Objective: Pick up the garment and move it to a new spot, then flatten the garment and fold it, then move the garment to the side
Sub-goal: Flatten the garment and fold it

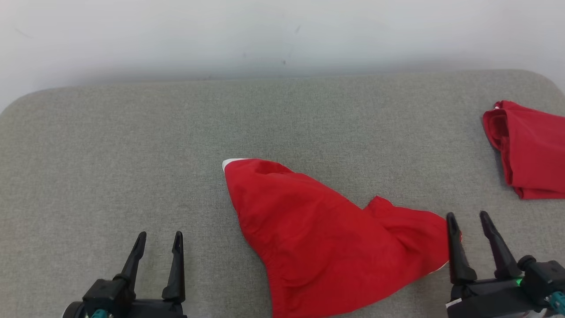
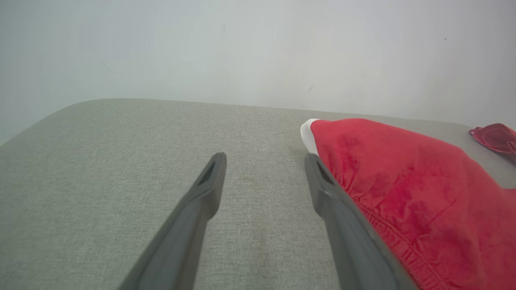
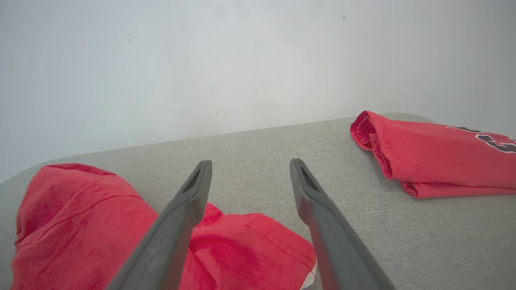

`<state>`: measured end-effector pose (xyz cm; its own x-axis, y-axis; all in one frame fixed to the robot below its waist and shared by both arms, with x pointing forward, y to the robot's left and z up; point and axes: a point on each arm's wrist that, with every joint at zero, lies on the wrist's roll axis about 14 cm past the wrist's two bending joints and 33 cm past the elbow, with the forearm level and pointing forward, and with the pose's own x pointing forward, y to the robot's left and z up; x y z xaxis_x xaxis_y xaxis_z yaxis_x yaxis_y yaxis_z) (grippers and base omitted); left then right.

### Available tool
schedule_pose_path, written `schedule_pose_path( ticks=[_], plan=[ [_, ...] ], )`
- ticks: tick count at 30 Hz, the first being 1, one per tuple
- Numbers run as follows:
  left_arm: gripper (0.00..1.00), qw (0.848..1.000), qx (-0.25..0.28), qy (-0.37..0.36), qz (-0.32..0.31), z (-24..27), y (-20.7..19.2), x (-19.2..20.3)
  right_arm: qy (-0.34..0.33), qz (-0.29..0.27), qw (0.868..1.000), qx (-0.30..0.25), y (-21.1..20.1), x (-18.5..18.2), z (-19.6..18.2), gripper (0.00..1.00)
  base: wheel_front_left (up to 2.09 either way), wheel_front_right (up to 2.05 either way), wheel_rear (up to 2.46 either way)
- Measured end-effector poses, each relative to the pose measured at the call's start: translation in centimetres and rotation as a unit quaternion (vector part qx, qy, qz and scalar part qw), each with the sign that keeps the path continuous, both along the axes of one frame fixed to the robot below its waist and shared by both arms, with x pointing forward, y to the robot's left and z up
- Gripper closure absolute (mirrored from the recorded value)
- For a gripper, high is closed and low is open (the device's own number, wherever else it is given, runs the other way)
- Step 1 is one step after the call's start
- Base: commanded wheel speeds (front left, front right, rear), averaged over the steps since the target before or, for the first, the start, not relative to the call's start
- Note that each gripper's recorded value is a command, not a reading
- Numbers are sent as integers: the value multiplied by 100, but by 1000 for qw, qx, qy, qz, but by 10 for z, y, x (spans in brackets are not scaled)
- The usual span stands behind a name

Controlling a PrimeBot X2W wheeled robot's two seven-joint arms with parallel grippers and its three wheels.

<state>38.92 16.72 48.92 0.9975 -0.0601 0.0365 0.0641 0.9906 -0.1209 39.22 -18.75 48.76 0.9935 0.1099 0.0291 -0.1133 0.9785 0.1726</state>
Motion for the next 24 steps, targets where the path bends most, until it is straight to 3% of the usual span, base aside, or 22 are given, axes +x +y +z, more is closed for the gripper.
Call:
schedule_pose_path(
  ticks=[12, 24],
  plan=[
    [0, 1000, 6, -11, 7, 8, 4, -9, -22, 37, 999, 11, 31, -15, 14, 0, 0, 0, 0],
    [0, 996, 33, -34, -79, 24, -40, 41, -18, 23, 1000, 11, 22, -16, 12, 0, 0, 0, 0]
  ],
)
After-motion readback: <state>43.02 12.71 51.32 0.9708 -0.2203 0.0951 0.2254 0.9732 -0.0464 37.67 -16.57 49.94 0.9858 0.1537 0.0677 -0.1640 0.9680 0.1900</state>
